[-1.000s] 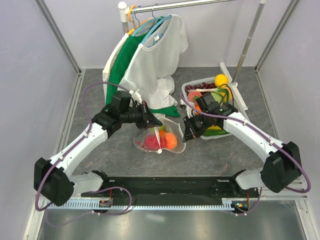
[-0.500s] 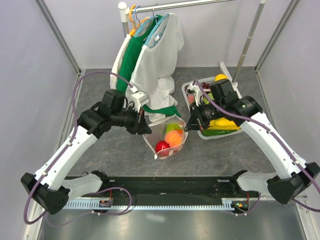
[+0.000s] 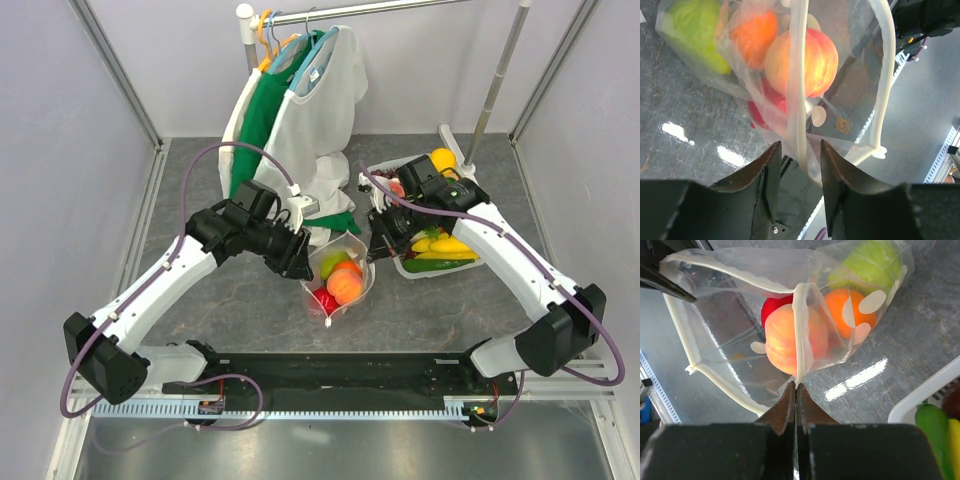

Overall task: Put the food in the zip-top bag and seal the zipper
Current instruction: Adjust the zipper food storage bag at the center of the board.

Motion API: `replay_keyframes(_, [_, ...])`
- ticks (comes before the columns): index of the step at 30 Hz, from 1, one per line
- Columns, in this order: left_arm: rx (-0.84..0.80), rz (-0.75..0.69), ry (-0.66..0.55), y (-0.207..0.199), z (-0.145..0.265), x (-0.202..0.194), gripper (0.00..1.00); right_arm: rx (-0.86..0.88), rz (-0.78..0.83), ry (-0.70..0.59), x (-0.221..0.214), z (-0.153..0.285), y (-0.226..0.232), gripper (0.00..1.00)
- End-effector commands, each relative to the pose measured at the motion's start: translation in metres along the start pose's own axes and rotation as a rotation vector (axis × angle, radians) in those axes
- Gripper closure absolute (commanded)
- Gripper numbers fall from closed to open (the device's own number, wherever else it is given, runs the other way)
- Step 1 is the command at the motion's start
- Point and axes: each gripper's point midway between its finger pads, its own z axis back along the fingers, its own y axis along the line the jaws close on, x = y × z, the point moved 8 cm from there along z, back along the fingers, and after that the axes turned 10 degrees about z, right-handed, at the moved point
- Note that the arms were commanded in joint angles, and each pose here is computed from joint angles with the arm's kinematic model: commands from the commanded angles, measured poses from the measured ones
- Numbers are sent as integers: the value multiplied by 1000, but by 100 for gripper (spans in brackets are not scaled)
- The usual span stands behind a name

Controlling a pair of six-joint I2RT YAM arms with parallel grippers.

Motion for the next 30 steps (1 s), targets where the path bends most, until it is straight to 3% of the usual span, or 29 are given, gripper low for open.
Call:
replay_keyframes(1, [-18, -49, -61, -4, 0, 15, 69, -15, 117, -97, 24, 28, 14, 100])
replay_keyframes(3, [-77, -50, -56, -15, 7, 18, 80, -14, 117, -61, 21, 37, 17, 100])
replay_keyframes(7, [-264, -52, -10, -47, 23, 12, 86, -11, 183, -56, 38, 62, 24, 100])
replay_keyframes(12, [-339, 32, 79, -49, 11, 9, 98, 14, 171, 74, 37, 28, -7, 100])
replay_keyframes(18, [-294, 129, 68, -38, -8, 24, 98, -67, 191, 13, 68, 6, -36, 100])
replay_keyframes(21, [-255, 208, 43, -27, -9, 35, 98, -142, 204, -32, 85, 15, -39, 76])
replay_keyframes(22, [-255, 242, 36, -24, -8, 37, 98, -180, 209, -45, 88, 23, -41, 55])
replay_keyframes(25, [-265, 341, -3, -8, -5, 44, 98, -278, 224, -116, 92, 53, -48, 16])
replay_keyframes(28, [-273, 351, -40, -2, -4, 44, 98, -388, 236, -151, 90, 80, -66, 3])
replay_keyframes(30, [-284, 337, -67, -4, -3, 43, 98, -484, 240, -149, 88, 99, -86, 2])
